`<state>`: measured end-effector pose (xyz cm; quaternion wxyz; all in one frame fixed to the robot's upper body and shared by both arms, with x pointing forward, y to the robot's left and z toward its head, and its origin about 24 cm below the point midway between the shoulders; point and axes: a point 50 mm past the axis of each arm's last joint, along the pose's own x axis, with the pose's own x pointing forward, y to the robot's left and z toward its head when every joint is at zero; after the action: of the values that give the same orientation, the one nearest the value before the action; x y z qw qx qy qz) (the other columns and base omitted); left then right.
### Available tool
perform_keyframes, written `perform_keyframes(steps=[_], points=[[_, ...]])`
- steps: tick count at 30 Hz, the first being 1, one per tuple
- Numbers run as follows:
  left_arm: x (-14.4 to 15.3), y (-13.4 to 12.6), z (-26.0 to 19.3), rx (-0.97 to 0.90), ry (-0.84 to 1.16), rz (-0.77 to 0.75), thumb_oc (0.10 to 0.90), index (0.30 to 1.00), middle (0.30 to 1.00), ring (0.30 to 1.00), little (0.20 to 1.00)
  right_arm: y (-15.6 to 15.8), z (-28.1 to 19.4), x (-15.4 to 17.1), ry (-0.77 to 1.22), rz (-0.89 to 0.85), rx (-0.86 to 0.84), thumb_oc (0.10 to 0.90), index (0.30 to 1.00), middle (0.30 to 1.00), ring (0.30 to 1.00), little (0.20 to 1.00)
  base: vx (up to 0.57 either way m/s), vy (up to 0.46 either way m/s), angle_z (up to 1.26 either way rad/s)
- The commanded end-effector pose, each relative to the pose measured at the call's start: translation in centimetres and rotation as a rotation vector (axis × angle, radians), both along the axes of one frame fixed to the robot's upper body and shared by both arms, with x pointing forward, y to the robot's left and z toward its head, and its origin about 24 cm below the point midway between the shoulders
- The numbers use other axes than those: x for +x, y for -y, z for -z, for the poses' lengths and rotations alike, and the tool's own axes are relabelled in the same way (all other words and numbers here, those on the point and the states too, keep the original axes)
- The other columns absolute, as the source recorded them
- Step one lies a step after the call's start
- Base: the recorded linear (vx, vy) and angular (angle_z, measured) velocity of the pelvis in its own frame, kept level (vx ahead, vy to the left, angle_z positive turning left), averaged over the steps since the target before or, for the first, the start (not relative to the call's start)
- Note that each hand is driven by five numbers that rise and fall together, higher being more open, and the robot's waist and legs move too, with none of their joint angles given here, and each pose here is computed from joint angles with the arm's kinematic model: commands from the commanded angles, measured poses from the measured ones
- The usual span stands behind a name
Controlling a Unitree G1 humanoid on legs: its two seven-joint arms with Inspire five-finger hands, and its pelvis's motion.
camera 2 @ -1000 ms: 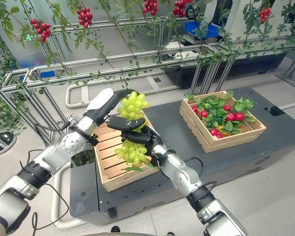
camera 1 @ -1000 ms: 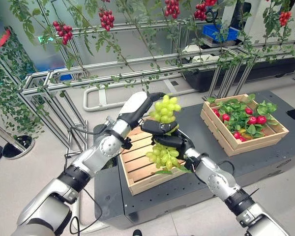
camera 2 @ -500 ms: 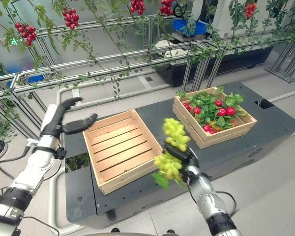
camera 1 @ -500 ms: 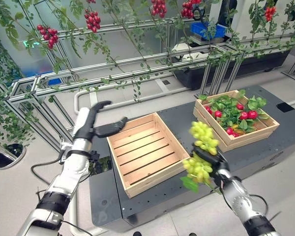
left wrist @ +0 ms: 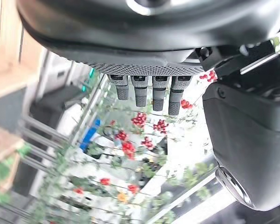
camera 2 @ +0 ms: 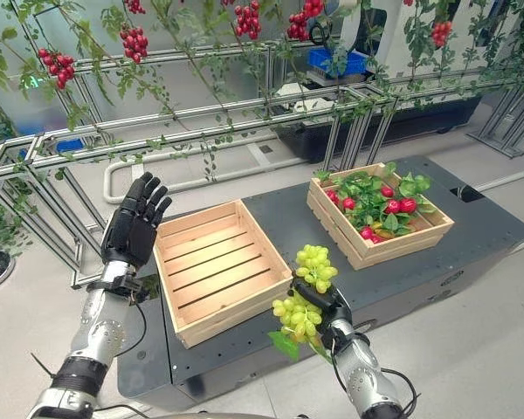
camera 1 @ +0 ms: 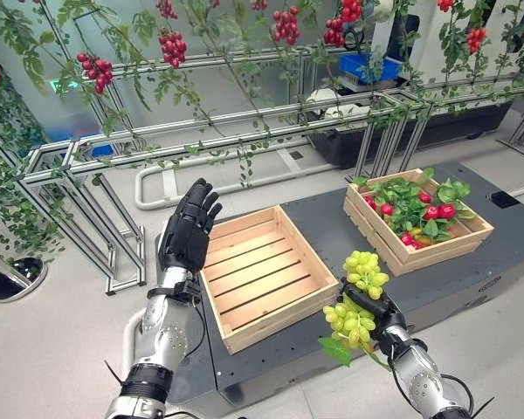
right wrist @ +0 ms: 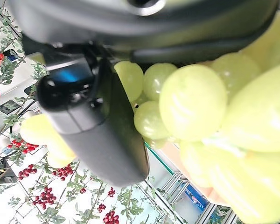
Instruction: Pick up the fruits from the basket on one side to the basket on the other side
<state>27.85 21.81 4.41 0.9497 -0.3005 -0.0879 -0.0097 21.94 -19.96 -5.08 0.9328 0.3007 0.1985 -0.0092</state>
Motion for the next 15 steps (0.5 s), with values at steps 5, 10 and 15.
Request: perform_keyframes(steps=[5,10,15], points=[[-3.3,-1.2,2.9,-0.099,-0.144,-0.158,0.8,0.9,0.9,0.9,0.9,0.1,-6.4,1.9,0.398,0.141,0.001,0.4,0.3,0.3,0.3,0.3,-0.02,-0.181,-0.02],[-6.8,-1.3,5.9,-0.144,-0.248,-0.21,0.8,0.9,0.9,0.9,0.9,1.4,-5.3,0.5,0.347,0.179,-0.006,0.4,0.3,0.3,0.3,0.3,-0.1,-0.094,-0.17],[-7.2,-2.4,5.4,-0.188,-0.169,-0.331,0.8,0.9,0.9,0.9,0.9,1.6,-6.1,2.3,0.368,0.11,-0.024,0.4,0.3,0.3,0.3,0.3,-0.3,0.205,-0.95]])
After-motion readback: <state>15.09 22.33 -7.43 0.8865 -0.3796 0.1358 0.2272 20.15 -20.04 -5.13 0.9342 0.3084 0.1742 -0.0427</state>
